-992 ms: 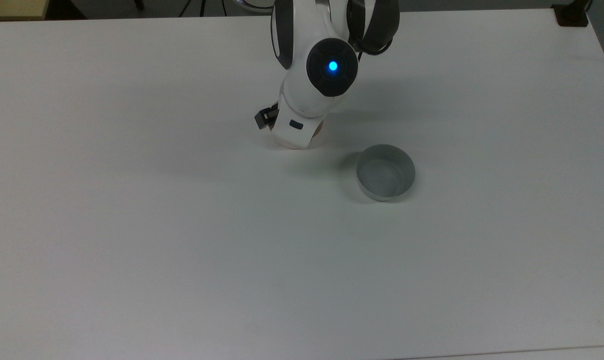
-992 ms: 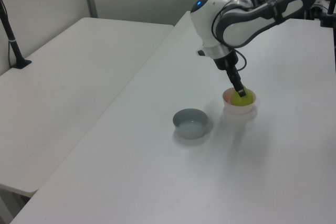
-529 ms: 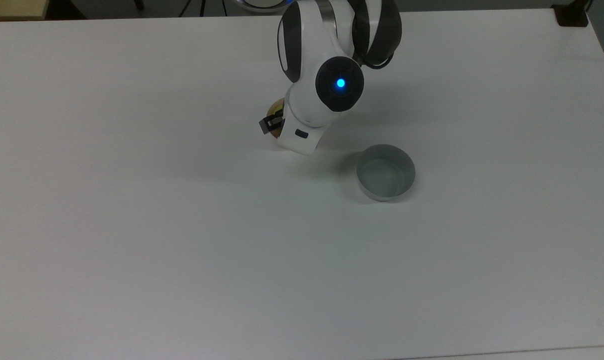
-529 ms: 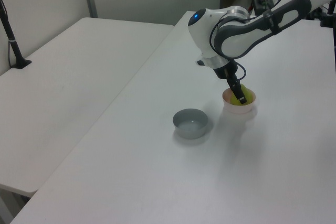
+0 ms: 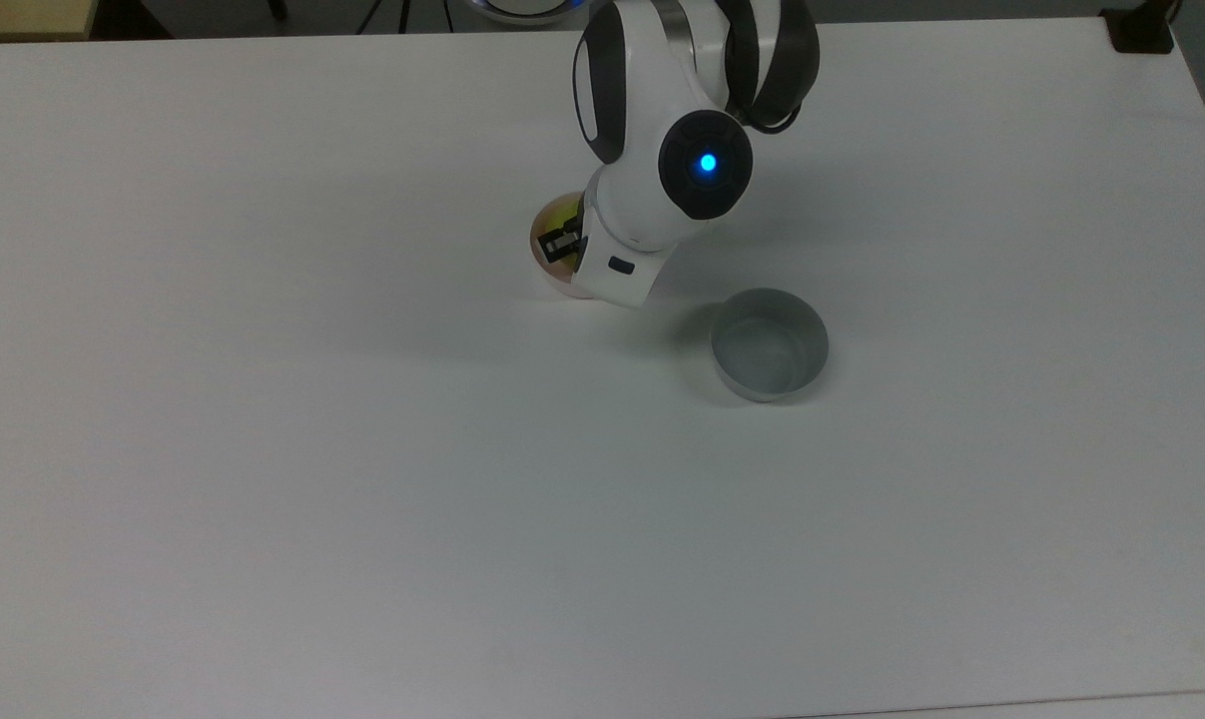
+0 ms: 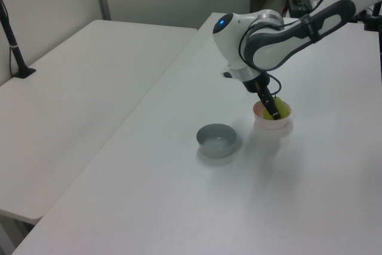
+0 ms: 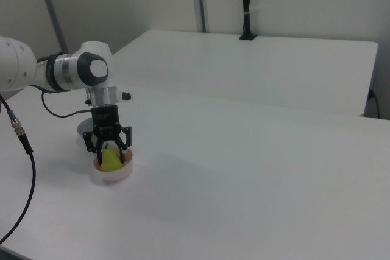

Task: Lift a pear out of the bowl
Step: 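Lift the pear out of the pink bowl and carry it aside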

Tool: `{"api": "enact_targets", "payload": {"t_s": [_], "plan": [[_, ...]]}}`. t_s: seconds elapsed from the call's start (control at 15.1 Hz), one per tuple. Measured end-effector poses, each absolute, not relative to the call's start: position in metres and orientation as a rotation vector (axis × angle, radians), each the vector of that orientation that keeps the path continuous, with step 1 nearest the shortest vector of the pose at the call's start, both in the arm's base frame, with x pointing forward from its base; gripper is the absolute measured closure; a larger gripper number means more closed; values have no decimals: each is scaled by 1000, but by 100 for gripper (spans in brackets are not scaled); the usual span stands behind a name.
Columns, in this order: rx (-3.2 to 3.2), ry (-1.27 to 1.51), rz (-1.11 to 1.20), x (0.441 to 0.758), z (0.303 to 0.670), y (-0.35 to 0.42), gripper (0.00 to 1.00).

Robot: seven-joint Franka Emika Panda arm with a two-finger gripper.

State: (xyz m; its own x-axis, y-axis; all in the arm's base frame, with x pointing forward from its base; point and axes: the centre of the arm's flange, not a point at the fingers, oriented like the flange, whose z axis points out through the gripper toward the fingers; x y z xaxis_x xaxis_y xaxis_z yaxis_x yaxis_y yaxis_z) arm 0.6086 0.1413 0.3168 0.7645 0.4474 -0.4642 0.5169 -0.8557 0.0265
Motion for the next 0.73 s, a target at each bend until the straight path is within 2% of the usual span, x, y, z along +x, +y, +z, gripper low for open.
{"api": "enact_targets", "payload": {"t_s": [0.4,0.53,0.73], "plan": [[2802,784,-673,610,323,137,33],[2806,799,-665,610,342,134,33],[2815,807,-670,606,391,132,33]]}}
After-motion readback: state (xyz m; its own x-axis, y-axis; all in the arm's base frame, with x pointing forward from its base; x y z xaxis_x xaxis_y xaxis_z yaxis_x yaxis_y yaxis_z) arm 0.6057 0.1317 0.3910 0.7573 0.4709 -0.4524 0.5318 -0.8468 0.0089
